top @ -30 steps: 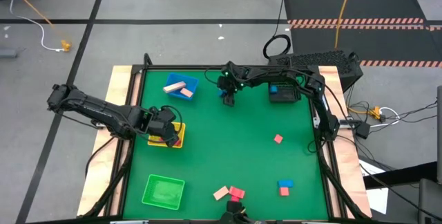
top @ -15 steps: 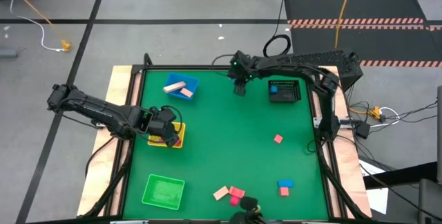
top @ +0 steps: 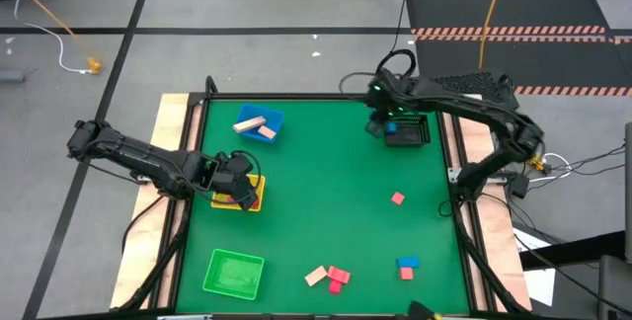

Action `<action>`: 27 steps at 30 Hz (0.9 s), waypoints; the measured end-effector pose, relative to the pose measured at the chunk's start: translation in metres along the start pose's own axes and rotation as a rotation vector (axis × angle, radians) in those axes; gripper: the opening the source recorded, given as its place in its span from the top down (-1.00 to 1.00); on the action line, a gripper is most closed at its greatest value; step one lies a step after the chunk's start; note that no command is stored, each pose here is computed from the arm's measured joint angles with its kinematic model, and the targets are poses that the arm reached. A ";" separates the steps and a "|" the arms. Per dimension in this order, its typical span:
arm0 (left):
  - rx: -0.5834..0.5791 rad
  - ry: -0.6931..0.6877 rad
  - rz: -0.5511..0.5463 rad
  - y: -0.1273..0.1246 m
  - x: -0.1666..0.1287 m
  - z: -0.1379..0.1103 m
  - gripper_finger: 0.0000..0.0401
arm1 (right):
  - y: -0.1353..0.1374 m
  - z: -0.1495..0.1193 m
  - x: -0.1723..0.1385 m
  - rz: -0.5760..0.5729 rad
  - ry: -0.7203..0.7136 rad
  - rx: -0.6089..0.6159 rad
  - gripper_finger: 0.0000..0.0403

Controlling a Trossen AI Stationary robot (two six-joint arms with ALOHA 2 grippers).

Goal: Sort & place blocks by color
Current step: Put the top blue block into the black bin, then put the top orange block into the green bin

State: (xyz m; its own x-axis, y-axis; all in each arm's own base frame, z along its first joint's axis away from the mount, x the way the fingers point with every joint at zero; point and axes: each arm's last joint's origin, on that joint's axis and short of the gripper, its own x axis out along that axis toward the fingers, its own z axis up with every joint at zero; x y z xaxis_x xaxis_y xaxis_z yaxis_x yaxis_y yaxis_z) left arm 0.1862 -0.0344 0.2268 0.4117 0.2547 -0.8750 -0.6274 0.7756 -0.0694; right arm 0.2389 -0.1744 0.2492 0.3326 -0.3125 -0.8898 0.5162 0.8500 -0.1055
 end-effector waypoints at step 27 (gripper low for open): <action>-0.022 -0.141 -0.100 -0.012 -0.001 0.012 -0.59 | 0.002 -0.114 0.009 -0.167 -0.076 0.334 -0.15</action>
State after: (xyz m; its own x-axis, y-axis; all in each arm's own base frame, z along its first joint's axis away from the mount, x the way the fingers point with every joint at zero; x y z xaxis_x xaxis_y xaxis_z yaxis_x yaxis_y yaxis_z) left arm 0.2012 -0.0368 0.2348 0.5605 0.2565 -0.7874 -0.5925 0.7885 -0.1649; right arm 0.1533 -0.1270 0.1902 0.2734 -0.4767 -0.8355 0.7931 0.6032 -0.0846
